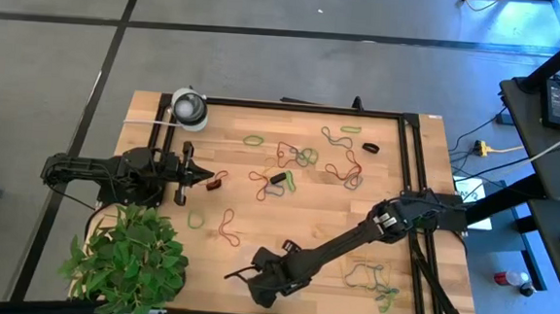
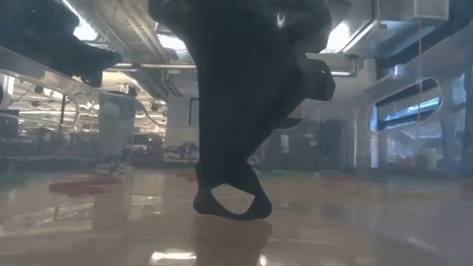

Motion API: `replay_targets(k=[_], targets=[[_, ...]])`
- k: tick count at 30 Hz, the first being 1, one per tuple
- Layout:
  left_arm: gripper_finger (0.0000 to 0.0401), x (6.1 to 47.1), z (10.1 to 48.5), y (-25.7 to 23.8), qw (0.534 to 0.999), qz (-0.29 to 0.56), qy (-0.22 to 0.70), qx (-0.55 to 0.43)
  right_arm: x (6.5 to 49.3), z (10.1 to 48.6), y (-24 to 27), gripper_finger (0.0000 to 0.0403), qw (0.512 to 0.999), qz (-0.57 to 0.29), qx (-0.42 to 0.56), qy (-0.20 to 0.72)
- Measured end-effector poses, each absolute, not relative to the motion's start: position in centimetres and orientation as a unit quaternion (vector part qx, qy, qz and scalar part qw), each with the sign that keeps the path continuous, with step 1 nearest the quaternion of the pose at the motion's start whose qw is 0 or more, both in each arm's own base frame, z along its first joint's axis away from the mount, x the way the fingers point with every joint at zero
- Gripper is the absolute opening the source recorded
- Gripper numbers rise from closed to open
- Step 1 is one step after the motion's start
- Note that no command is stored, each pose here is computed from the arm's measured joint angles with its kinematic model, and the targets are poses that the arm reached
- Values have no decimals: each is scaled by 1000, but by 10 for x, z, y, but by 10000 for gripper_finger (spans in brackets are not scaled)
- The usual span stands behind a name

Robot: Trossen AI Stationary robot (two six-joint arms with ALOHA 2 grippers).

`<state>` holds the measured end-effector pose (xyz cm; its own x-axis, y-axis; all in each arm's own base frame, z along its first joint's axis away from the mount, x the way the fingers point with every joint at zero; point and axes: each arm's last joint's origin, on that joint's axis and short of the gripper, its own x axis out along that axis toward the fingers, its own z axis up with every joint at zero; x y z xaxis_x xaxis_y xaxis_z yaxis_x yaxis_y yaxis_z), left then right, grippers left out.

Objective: Pick and place rubber bands into bin
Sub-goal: Put the black rubber band into the transparent bin

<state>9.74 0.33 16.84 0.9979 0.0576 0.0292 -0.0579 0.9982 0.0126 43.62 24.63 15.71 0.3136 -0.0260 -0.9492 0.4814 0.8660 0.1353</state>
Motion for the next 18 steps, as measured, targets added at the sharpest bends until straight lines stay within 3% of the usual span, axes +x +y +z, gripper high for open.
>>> replay_targets(k=[11, 18], targets=[[4, 97, 168, 3, 999, 29, -14, 7, 440, 169, 245, 114, 783, -167, 222, 557], [4, 97, 168, 3, 999, 29, -14, 7, 445, 181, 236, 135, 783, -173, 218, 556]])
